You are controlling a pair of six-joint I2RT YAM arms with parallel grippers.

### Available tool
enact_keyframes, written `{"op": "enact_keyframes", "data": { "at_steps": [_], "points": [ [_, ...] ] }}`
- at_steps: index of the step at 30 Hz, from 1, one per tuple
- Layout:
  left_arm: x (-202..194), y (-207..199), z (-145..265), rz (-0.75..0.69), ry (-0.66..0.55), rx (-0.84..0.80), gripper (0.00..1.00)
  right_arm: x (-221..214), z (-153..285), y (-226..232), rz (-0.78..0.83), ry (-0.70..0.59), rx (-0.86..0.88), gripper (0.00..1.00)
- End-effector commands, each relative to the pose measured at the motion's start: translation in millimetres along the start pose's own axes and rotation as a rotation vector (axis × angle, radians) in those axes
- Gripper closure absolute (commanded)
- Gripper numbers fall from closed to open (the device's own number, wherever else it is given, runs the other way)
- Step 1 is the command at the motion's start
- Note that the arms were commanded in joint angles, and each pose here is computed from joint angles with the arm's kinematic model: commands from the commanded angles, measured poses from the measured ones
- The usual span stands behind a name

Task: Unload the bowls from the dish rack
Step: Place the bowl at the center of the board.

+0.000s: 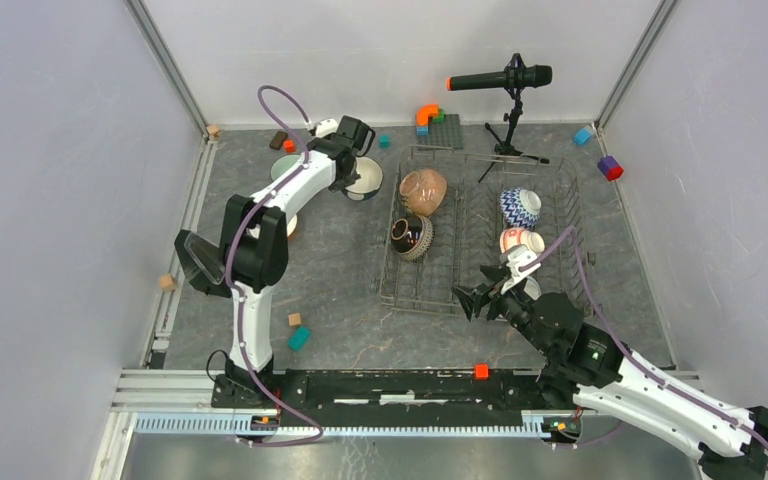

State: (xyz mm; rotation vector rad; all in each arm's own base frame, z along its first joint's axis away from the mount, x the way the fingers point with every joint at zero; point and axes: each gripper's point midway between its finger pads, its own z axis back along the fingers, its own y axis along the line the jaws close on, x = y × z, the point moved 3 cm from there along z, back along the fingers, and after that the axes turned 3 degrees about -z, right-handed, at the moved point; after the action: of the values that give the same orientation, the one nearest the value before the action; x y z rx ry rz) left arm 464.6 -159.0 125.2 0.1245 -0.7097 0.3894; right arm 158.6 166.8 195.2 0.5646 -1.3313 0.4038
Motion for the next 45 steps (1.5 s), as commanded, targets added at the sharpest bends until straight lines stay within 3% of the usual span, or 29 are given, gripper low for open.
{"op": "enact_keyframes", "data": {
  "at_steps": [1,19,26,35,45],
  "points": [
    [22.4,-10.8,-1.0,0.099,-0.055,-0.006,0.98,5.5,3.8,-1.3,0.003,-0.016,-0.001,0.23],
    [-3.9,-12.1,-36.3,0.057,0.022,0.011,0.98,11.4,8.5,-7.9,0.019,-0.017,-0.039,0.23],
    [-8.9,-15.4,-32.9,0.046,0.036,-0.048,0.75,9.8,9.2,-10.5,0.015,-0.006,-0.058,0.23],
    [-6.2,-7.6,-20.0,0.010,0.021,-0.061,0.59,13.8,10.5,-11.7,0.007,-0.008,-0.070,0.22],
    [35.1,0.1,46.1,0.032,-0.075,-0.161,0.21,23.2,10.0,-15.4,-0.022,0.005,-0.126,0.05]
  ]
}}
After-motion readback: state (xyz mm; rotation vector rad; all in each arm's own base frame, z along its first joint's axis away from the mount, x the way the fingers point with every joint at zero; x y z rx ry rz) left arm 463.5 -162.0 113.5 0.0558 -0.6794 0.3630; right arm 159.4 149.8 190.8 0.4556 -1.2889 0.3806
